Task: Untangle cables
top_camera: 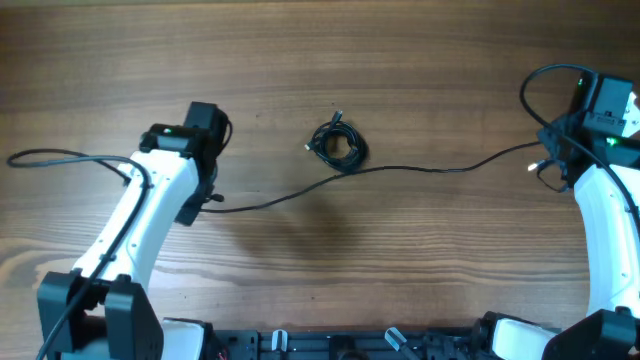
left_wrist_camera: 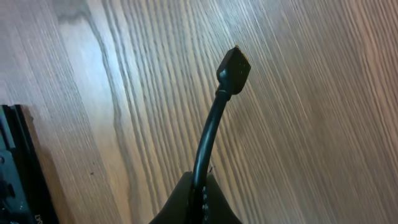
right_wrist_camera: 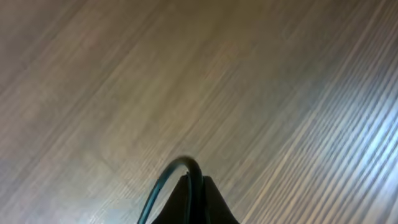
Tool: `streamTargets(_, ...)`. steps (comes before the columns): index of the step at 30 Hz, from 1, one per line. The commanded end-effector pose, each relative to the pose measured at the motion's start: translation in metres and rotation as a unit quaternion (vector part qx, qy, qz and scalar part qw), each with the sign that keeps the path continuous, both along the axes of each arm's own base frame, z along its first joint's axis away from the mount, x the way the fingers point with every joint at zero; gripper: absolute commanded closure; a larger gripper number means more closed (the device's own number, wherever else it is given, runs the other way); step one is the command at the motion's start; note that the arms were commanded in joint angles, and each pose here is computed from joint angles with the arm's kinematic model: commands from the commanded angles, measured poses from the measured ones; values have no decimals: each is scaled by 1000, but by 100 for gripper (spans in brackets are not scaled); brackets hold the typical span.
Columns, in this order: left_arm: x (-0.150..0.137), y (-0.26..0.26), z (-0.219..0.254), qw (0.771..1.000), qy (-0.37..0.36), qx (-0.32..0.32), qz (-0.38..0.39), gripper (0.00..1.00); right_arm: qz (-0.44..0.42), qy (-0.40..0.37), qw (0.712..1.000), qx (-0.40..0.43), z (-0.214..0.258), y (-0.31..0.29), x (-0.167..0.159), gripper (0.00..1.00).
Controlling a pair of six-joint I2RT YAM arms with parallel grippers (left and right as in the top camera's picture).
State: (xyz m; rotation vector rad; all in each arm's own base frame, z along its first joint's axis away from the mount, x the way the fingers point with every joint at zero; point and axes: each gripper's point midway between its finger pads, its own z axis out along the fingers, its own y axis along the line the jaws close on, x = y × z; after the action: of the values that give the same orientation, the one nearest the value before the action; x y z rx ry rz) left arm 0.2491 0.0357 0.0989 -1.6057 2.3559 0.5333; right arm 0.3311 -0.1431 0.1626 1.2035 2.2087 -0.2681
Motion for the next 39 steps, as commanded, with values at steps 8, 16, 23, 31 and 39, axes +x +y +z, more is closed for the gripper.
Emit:
streamTargets(8, -2, 33, 7, 998, -1, 59, 26, 96, -26, 0, 998, -52, 15, -21, -3, 96)
streamTargets(16, -5, 43, 7, 997, 0, 59, 45, 96, -30, 9, 998, -54, 12, -22, -7, 96)
streamTargets(23, -6, 51, 9, 996, 0, 70, 55, 96, -32, 14, 998, -56, 11, -22, -9, 96)
streamTargets(31, -8, 35, -1, 998, 7, 15, 57, 92, -5, 45, 999, -6, -4, -4, -18, 86)
streamTargets(39, -10, 35, 0, 998, 11, 16, 56, 89, 39, 35, 996, 69, -14, 24, -11, 48)
